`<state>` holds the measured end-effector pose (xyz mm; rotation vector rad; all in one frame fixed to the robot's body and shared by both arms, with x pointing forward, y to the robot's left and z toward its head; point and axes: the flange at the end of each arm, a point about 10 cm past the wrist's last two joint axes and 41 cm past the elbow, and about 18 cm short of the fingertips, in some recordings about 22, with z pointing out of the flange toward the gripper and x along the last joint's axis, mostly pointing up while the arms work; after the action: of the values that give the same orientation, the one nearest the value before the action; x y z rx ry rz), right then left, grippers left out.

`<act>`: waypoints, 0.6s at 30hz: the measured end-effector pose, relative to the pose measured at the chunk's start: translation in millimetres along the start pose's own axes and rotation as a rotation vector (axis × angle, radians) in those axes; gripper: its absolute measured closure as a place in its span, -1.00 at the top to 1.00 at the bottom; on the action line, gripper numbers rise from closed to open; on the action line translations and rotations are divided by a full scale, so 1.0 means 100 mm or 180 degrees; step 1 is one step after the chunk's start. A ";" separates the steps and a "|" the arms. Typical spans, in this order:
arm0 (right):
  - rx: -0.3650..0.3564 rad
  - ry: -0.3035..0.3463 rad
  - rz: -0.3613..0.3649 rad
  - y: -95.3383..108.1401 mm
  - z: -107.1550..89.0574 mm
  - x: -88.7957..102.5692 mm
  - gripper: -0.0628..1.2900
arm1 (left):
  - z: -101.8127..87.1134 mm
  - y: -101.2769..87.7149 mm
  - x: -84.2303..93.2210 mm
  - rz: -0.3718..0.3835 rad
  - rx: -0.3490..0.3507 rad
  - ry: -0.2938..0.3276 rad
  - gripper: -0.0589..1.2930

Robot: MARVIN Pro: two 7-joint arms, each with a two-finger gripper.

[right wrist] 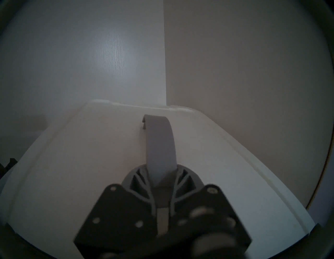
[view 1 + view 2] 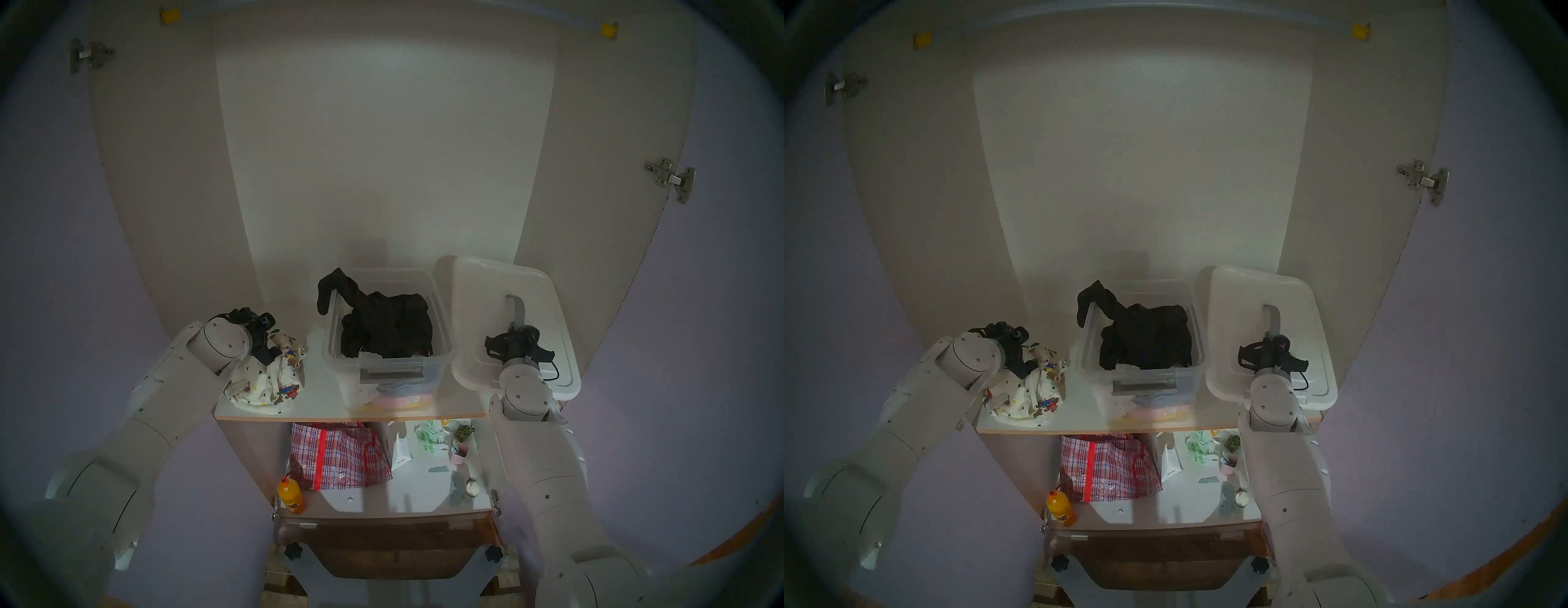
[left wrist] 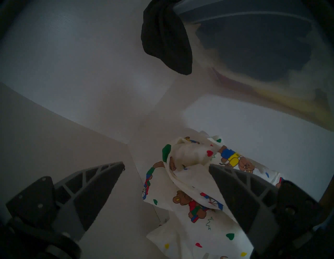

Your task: Take clothing out of the storage bin and put the lid back on the bin

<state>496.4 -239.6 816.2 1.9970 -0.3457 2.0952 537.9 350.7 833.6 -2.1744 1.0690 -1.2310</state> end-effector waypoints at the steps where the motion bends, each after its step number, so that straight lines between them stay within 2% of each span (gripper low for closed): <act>1: -0.0026 0.0034 -0.0003 -0.01 0.00 0.03 -0.81 | 0.00 0.00 0.00 0.0000 0.0000 0.0000 0.96; 5: -0.0165 0.0143 -0.0008 -0.05 0.03 0.15 -0.81 | 0.00 0.00 0.00 0.0000 0.0000 0.0000 0.96; 11: -0.0249 0.0268 0.0020 -0.11 0.06 0.32 -0.81 | 0.00 0.00 0.00 -0.0001 0.0001 0.0000 0.96; 18: -0.0275 0.0457 0.0195 -0.23 0.10 0.65 -0.81 | 0.00 0.00 0.00 0.0000 0.0001 0.0000 0.96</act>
<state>509.9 -220.3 881.9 1.7979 -0.4676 2.2056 537.9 350.7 833.6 -2.1741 1.0686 -1.2312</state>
